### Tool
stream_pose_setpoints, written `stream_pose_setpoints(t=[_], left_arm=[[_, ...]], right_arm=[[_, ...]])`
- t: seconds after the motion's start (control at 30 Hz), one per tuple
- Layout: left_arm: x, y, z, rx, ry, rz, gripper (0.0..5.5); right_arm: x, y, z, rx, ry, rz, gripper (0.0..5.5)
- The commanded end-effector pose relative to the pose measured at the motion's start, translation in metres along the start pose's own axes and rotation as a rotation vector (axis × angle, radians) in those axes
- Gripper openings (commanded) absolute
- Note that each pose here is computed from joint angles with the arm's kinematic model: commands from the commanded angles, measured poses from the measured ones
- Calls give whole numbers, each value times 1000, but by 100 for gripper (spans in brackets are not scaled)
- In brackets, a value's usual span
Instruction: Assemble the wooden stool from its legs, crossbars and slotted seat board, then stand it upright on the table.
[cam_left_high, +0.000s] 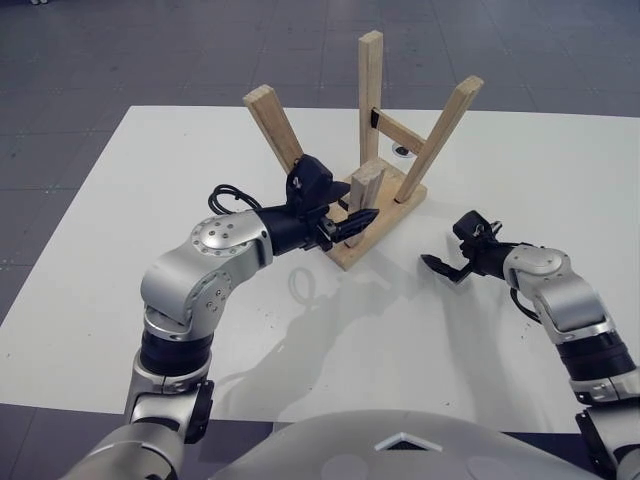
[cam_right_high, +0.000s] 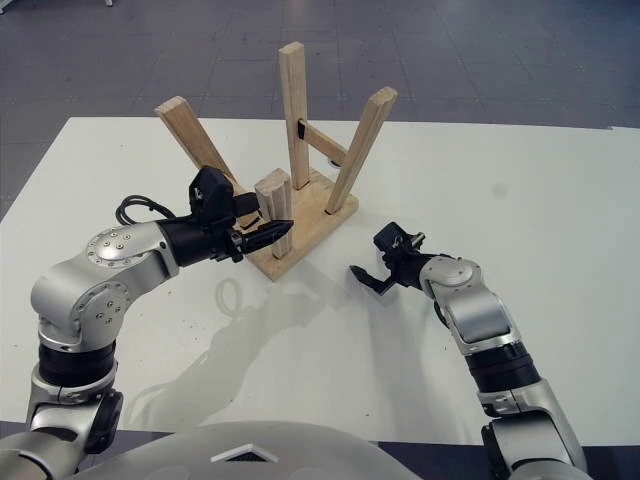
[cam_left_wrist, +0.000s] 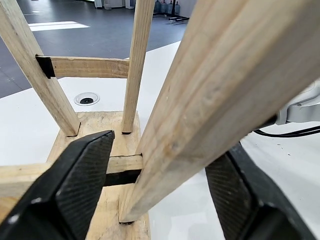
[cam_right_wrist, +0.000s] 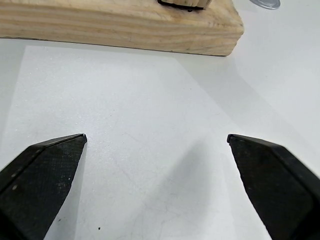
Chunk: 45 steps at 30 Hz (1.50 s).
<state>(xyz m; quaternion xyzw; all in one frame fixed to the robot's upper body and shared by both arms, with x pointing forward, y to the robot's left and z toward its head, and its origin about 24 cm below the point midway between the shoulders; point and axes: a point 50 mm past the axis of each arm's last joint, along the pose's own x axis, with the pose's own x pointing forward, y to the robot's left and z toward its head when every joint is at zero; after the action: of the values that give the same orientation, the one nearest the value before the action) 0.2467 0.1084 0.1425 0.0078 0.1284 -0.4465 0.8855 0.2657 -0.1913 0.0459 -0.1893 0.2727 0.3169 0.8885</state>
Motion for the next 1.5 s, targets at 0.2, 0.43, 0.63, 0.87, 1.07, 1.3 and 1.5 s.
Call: stream_pose_setpoints(t=[0.2, 0.43, 0.63, 0.87, 1.07, 1.3, 1.5], left_arm=[[-2, 3, 2, -20, -36, 5, 175], [-44, 26, -21, 100, 119, -179, 128], [-74, 72, -3, 215, 233, -287, 128], [-71, 69, 14, 166, 166, -431, 128], [-67, 70, 17, 172, 182, -500, 128], [-63, 70, 9, 177, 195, -514, 127], [-64, 70, 5, 177, 199, -510, 127]], right_arm=[[-18, -26, -16, 123, 40, -22, 521], [-68, -59, 2, 218, -86, 178, 521], [-98, -60, 40, 51, -165, 410, 521], [-118, -43, 104, -5, -385, 603, 521], [-80, -43, 109, -14, -373, 622, 521], [-68, -21, 101, 60, -335, 744, 450], [-63, -17, 97, 119, -300, 769, 339]])
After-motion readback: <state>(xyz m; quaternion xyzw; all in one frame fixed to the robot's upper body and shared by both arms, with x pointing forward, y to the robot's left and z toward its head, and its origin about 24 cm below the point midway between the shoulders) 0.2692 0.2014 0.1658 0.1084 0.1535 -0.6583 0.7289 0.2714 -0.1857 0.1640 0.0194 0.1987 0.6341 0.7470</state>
